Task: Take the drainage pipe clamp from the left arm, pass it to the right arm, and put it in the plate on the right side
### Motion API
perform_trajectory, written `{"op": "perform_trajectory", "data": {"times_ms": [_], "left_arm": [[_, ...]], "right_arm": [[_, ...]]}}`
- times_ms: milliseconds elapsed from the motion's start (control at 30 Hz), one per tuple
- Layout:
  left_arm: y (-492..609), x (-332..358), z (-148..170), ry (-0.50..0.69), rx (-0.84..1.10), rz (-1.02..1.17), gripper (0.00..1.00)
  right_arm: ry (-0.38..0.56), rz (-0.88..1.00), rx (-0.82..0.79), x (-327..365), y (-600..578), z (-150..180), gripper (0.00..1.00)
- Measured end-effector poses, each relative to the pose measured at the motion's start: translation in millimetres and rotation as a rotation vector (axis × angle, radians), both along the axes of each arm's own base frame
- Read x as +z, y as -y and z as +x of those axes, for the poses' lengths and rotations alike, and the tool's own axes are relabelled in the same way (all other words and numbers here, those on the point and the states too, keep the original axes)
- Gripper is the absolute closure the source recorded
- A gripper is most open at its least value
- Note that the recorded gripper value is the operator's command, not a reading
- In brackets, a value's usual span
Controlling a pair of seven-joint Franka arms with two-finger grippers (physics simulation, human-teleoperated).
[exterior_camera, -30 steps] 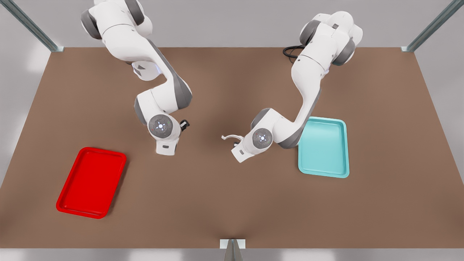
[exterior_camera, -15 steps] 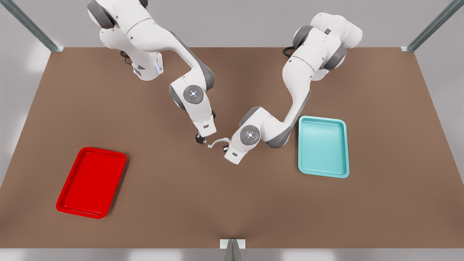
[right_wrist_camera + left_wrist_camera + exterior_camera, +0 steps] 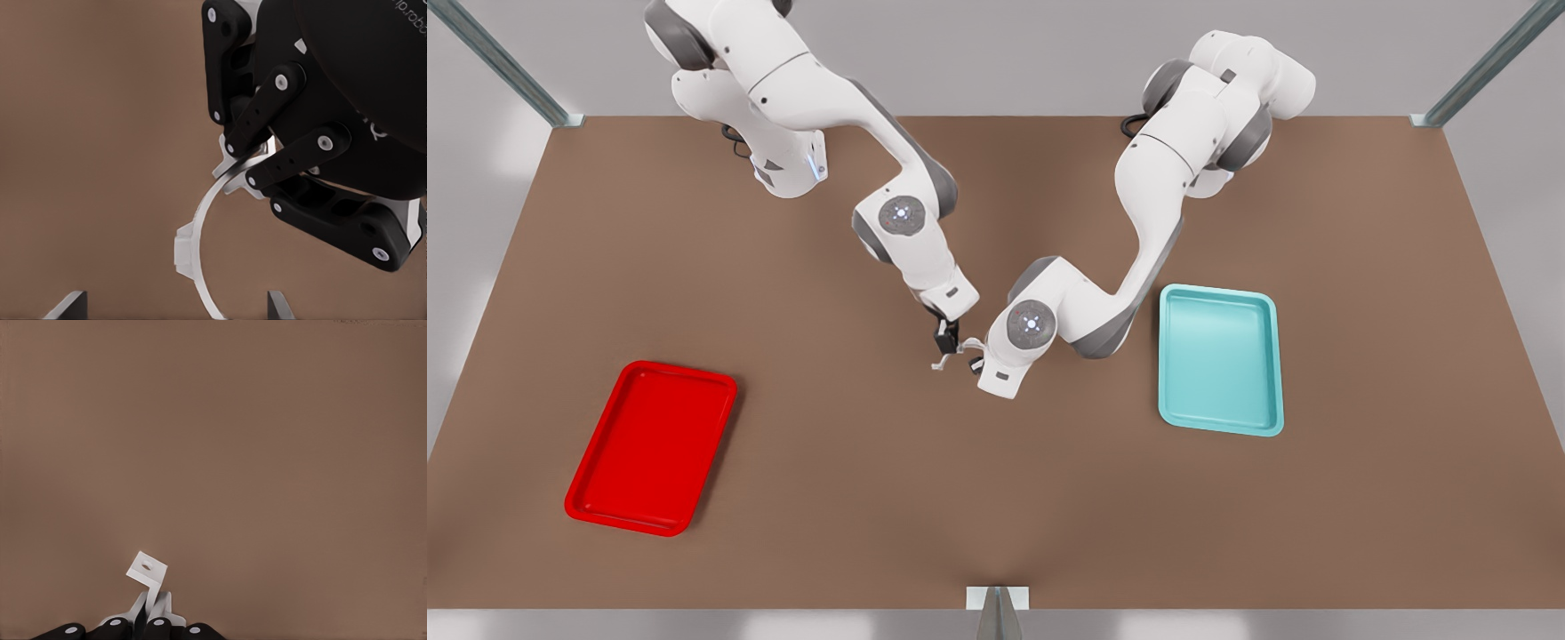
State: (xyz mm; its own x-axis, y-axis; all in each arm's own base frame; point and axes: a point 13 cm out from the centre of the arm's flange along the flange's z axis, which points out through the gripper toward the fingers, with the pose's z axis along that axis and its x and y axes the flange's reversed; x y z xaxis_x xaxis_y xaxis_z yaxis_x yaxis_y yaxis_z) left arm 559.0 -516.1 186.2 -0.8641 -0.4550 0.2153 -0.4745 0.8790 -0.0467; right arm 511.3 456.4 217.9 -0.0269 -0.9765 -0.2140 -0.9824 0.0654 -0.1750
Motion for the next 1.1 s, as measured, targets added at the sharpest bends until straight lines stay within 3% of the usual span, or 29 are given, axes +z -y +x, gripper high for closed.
{"op": "perform_trajectory", "data": {"times_ms": [767,800,867,900,933,967,1000,1100], "left_arm": [[6,6,-8,-0.025,0.106,0.03,0.79],[6,6,-9,-0.026,0.109,0.03,0.79],[6,5,-8,-0.026,0.115,0.032,0.79],[6,5,-8,-0.027,0.117,0.032,0.79],[6,5,-8,-0.027,0.12,0.033,0.79],[5,5,-8,-0.026,0.123,0.034,0.55],[5,5,-7,-0.026,0.127,0.035,0.0],[6,9,0,-0.014,0.142,0.015,0.0]], "right_arm": [[0.038,-0.013,0.131,-52,0,38,0.01],[0.039,-0.014,0.133,-52,0,38,0.09],[0.042,-0.015,0.136,-50,4,41,0.66],[0.043,-0.016,0.137,-50,6,42,0.79],[0.043,-0.017,0.14,-50,8,43,0.79],[0.043,-0.018,0.143,-51,8,43,0.79],[0.043,-0.02,0.147,-51,8,43,0.79],[0.041,-0.023,0.159,-51,9,43,0.79]]}}
